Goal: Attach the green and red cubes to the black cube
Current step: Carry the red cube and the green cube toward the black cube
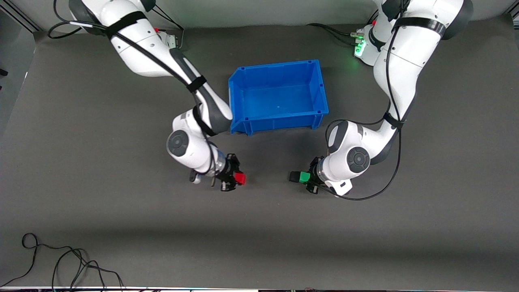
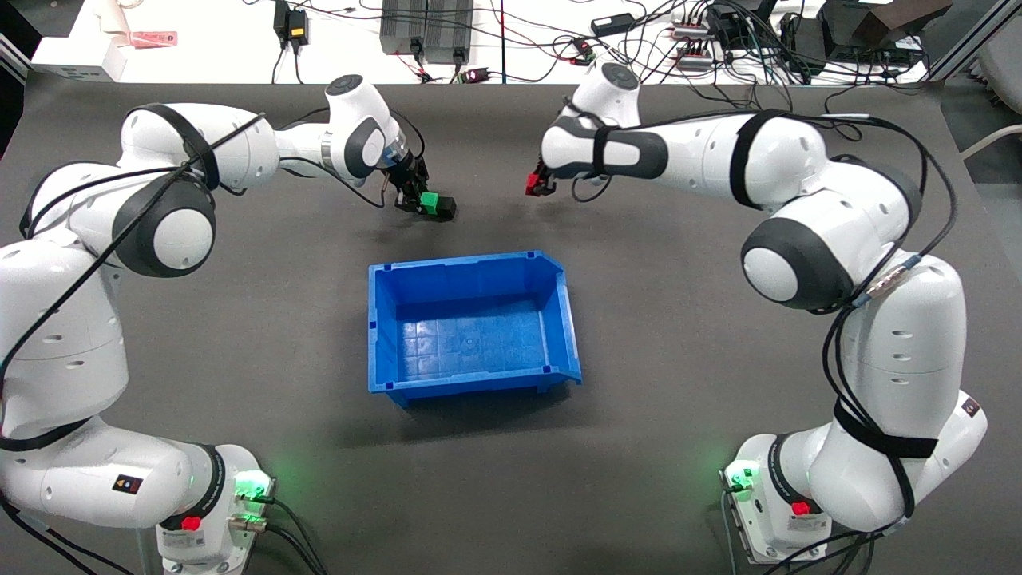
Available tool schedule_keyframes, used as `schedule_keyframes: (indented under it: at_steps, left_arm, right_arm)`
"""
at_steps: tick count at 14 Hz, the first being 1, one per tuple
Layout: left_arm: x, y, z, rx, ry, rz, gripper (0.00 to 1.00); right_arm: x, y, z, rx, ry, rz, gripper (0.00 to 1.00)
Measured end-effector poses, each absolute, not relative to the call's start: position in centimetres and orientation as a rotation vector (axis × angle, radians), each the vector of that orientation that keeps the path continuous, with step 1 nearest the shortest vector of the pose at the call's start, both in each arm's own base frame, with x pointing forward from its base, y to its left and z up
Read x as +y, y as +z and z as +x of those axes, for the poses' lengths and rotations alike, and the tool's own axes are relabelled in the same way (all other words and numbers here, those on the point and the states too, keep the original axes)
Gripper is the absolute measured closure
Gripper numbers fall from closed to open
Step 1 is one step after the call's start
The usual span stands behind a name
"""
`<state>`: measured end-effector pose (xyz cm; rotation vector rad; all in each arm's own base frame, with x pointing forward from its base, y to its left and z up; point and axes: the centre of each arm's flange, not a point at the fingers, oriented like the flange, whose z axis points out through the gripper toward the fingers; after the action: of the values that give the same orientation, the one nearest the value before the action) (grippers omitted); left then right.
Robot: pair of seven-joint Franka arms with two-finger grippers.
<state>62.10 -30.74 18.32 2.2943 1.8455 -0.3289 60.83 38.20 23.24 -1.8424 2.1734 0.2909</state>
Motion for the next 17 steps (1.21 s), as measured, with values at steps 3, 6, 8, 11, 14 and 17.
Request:
schedule_keyframes:
  at_steps: [3, 6, 8, 11, 14, 17]
  left_arm:
    - [-30.6, 17.8, 62.1, 1.844, -0.318, 2.307, 0.6]
    - [-30.9, 17.6, 62.1, 1.834, -0.304, 2.304, 0.6]
    - [-30.9, 17.6, 62.1, 1.833, -0.302, 2.303, 0.6]
    - [-31.0, 17.6, 62.1, 1.833, -0.301, 2.303, 0.6]
    - [-31.0, 17.6, 62.2, 1.832, -0.299, 2.3, 0.6]
    - [-31.1, 18.0, 62.5, 1.844, -0.294, 2.283, 0.6]
  right_arm:
    - [40.4, 22.4, 59.7, 2.154, 0.284, -1.848, 0.61]
    - [42.6, 21.9, 58.6, 2.158, 0.281, -1.818, 0.61]
    - [44.6, 21.7, 58.0, 2.17, 0.295, -1.793, 0.61]
    - [46.9, 20.8, 57.4, 2.192, 0.31, -1.759, 0.61]
    - [48.7, 19.7, 57.4, 2.226, 0.28, -1.715, 0.61]
    - [50.5, 18.6, 57.2, 2.257, 0.203, -1.689, 0.61]
